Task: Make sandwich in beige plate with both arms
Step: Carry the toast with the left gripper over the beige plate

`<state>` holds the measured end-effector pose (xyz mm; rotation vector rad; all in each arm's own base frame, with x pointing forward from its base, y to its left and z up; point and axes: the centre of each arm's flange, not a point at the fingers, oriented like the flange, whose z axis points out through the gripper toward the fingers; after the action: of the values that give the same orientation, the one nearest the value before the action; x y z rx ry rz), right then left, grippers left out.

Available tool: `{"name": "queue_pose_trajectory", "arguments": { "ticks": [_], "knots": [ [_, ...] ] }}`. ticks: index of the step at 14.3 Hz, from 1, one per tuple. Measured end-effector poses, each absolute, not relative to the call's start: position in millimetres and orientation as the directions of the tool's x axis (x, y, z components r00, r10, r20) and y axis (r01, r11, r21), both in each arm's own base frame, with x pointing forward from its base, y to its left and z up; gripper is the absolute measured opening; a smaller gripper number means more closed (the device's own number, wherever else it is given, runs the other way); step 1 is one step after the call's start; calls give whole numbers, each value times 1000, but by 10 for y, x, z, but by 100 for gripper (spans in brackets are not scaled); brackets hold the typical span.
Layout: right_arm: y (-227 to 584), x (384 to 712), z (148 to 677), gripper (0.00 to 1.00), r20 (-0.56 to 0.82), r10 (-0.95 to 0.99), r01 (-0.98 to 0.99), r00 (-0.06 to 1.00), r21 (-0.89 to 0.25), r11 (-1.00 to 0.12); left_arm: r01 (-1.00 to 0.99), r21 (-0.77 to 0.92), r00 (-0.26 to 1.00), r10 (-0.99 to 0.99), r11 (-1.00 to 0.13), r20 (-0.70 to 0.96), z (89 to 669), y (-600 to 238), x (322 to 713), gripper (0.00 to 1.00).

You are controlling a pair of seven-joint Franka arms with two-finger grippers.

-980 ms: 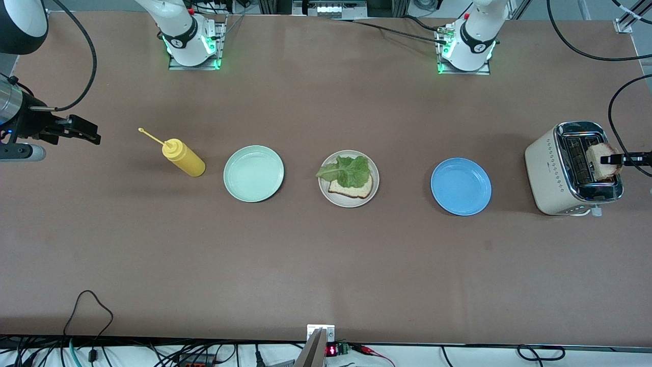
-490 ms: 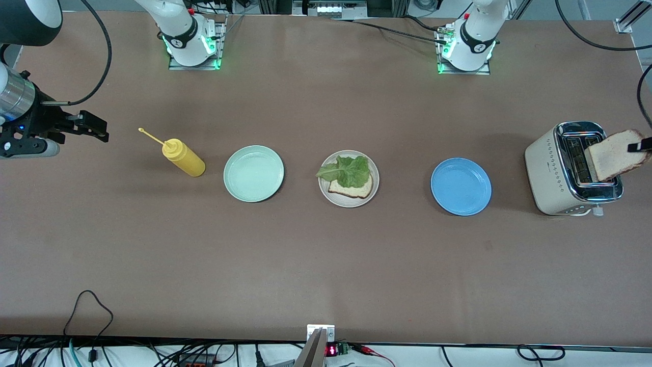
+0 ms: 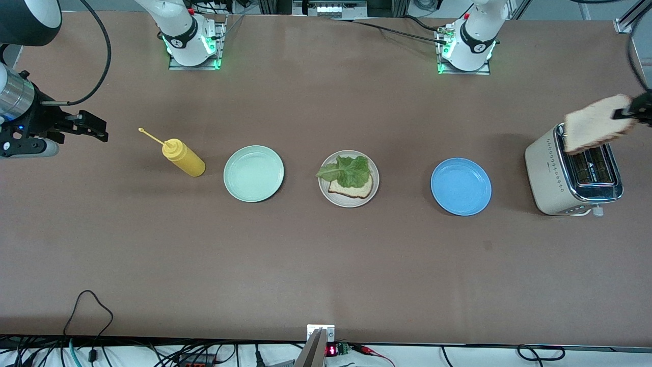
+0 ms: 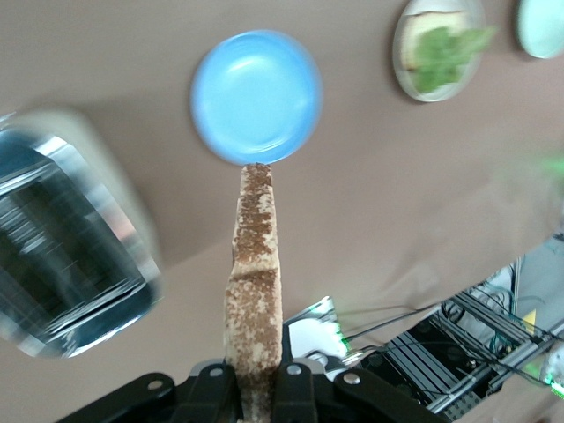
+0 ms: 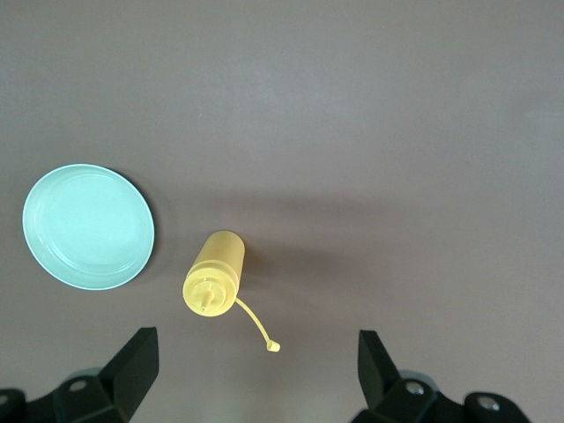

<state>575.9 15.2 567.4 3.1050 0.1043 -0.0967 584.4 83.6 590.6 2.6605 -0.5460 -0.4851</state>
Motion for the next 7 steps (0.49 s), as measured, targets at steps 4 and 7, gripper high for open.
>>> {"name": "queue_pose_trajectory", "arguments": {
  "ticks": [4,7],
  "knots": [
    [141,5757,5675,100,-64,64,66,996,31,-997,-193,644,861,-443,-740,-251,5219,-545,6147,13],
    [136,5757,5675,100,-64,63,65,996,31,-997,-109,721,876,-409,-684,-255,4569,-1226,6274,13]
  ]
}}
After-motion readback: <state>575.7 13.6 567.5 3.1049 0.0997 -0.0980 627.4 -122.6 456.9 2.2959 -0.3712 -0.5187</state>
